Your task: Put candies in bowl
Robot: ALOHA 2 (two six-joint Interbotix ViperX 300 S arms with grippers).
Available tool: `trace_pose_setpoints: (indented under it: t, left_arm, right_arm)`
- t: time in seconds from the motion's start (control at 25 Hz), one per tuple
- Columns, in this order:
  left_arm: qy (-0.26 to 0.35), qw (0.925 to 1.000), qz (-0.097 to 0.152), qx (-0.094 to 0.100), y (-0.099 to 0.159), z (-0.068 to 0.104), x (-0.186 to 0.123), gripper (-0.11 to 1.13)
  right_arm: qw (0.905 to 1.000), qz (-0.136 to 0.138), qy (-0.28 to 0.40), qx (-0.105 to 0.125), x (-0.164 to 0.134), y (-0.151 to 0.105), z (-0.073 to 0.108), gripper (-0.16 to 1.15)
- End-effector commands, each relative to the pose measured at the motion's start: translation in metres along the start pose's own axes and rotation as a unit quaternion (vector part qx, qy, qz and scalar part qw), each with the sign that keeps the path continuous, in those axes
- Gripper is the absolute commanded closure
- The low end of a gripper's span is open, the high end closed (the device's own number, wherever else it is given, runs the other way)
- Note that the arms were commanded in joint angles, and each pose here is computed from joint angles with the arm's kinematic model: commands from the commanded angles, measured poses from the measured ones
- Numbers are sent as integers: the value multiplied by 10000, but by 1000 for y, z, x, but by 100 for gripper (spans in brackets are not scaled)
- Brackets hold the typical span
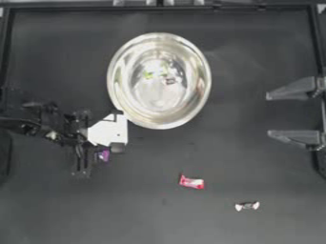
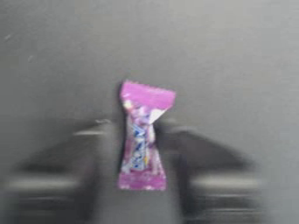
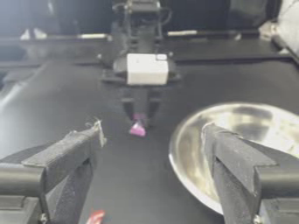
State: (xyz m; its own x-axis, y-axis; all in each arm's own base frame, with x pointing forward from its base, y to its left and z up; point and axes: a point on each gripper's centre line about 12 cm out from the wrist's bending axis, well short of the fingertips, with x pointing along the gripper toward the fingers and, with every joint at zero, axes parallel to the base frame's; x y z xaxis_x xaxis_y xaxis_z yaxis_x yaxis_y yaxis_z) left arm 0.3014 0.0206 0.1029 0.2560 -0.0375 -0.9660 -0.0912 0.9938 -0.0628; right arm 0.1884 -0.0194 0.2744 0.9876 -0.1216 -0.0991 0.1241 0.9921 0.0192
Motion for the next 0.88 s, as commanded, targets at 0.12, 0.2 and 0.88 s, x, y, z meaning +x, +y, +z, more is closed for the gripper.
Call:
trace_pose_setpoints:
  t: [0.12,0.2,0.88]
  left_arm:
    - [-79,9999,-31,75,-6,5,-5,72]
    - [-100,9999,-40,98,-8,6,-6,72]
    - [-1764,9819,386,565,1,49,-111,73]
  right_arm:
    - [10000,-9,-61,78,-1,0,3,0]
    - [10000,-5,-54,71,-1,0,3,0]
    - [10000,-12,-61,40,-1,0,3,0]
